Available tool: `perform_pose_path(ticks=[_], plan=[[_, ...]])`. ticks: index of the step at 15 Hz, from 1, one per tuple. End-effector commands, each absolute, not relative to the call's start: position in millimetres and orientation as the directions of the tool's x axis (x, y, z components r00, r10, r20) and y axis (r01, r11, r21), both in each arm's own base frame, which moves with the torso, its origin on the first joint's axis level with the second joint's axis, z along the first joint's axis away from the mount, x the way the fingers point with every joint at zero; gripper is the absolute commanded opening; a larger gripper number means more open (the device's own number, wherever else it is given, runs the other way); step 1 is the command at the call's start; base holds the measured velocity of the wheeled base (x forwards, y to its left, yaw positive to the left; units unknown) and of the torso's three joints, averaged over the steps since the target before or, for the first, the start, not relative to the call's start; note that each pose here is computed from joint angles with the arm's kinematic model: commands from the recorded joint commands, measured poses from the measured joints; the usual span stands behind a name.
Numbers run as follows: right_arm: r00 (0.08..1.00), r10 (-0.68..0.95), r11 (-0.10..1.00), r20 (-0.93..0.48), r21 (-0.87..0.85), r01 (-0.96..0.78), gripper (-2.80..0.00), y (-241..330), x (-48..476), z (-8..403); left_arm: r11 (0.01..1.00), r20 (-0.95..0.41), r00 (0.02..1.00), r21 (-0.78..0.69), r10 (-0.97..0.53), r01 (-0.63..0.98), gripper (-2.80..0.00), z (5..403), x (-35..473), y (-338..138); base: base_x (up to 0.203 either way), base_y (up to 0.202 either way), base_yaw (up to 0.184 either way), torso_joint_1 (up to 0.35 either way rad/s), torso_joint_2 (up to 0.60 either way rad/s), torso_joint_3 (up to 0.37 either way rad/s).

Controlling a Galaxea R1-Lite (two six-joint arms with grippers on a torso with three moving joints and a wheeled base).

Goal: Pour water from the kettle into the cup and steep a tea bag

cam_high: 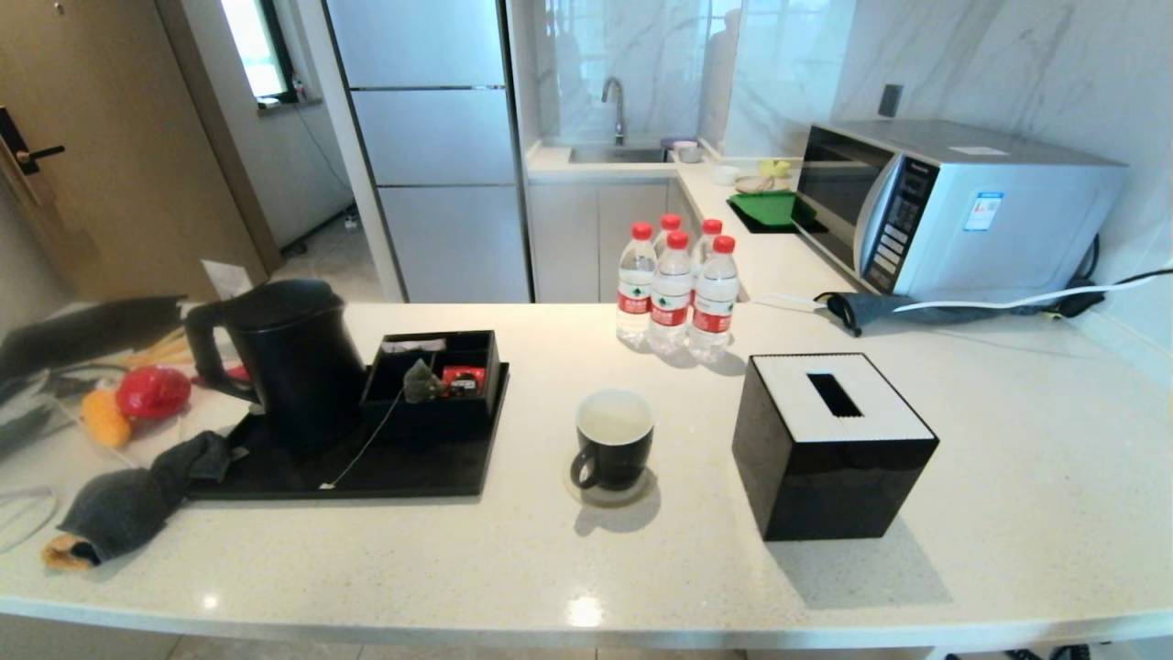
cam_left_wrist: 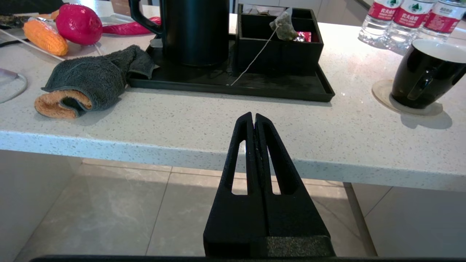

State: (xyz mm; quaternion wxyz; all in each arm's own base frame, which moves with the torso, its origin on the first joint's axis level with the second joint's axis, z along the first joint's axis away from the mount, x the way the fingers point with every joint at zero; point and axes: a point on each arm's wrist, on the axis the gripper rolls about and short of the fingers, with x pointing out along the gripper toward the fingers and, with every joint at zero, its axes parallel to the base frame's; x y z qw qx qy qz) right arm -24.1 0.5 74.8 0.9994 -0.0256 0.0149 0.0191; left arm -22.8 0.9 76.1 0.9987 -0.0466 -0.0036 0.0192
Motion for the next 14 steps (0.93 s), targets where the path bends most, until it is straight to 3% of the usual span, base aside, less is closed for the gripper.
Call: perform_pose_path(ticks=[1,4,7,14], plan=[[0.999,0.038,0.998,-0.032,-0.051,-0.04,-2.8,0.5,-24.0,74.8,0.995,0.005,0.999,-0.089,0.04,-0.039,-2.8,76.1,-22.7,1.0,0.0,0.0,0.0,0.0,0.0,0.0],[0.999,0.038,0.998,-0.032,-0.051,-0.04,-2.8,0.5,-24.0,74.8,0.995,0.011,0.999,-0.092,0.041,-0.04,-2.8,76.6,-22.8,0.9,0.0,0.0,0.0,0.0,0.0,0.0],[0.999,0.038,0.998,-0.032,-0.051,-0.04,-2.8,0.5,-24.0,74.8,0.995,-0.013,0.999,-0.095,0.042,-0.043,-2.8,103.2,-19.1,1.0,0.0,0.0,0.0,0.0,0.0,0.0],[0.999,0.038,0.998,-0.032,-0.051,-0.04,-2.8,0.5,-24.0,74.8,0.981,-0.053,0.984,-0.087,0.17,-0.174,-2.8,242.9,47.1,3.7,0.0,0.0,0.0,0.0,0.0,0.0]])
